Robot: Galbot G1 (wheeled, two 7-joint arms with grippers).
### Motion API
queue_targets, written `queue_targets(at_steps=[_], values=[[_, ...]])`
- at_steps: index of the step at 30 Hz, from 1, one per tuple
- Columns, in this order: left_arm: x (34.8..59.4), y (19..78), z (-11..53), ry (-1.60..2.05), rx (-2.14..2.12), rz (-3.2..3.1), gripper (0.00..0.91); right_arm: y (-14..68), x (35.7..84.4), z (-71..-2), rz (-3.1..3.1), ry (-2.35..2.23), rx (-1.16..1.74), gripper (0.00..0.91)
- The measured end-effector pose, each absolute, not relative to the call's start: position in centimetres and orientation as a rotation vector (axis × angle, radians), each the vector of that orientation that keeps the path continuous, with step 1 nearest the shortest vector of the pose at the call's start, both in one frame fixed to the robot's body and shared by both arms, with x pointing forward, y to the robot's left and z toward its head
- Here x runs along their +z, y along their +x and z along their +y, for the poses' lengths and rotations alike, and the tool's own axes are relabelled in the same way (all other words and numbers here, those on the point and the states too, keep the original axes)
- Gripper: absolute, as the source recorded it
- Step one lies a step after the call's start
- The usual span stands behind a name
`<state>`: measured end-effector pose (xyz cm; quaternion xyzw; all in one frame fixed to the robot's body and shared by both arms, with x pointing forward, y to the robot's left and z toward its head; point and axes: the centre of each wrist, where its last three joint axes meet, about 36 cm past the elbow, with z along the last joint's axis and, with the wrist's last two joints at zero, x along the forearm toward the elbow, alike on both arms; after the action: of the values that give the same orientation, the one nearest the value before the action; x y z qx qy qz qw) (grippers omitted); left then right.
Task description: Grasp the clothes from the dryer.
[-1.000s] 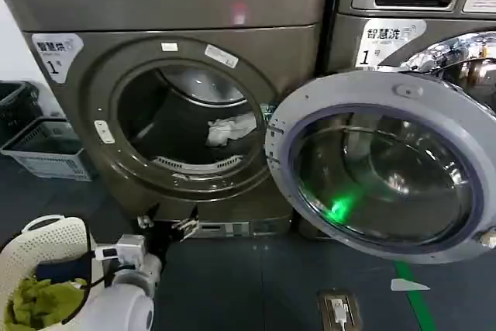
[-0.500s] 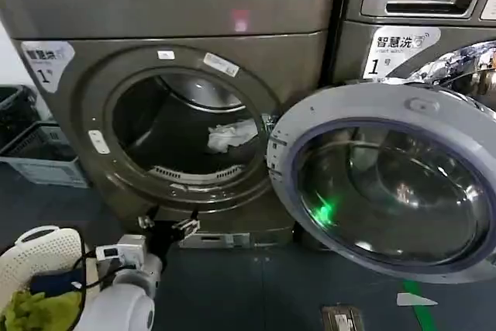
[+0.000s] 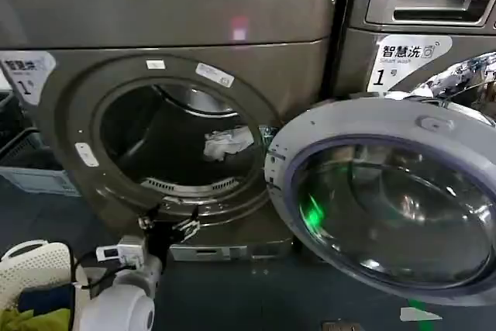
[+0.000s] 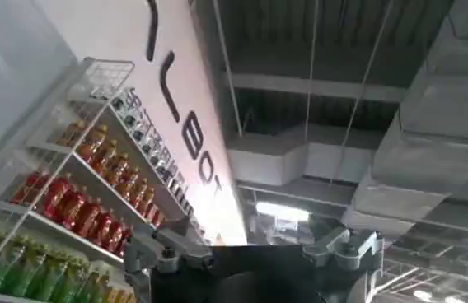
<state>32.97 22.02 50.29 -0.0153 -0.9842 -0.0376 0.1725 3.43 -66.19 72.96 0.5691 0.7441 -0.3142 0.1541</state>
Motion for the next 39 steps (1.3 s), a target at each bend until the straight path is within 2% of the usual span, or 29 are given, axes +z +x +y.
queue_targets(at_steps=[39], values=[[49.86, 33.56, 21.90, -0.042, -0.118, -2.784, 0.907, 3.21, 72.61, -66.51, 2.128, 1.630, -0.905, 0.907]])
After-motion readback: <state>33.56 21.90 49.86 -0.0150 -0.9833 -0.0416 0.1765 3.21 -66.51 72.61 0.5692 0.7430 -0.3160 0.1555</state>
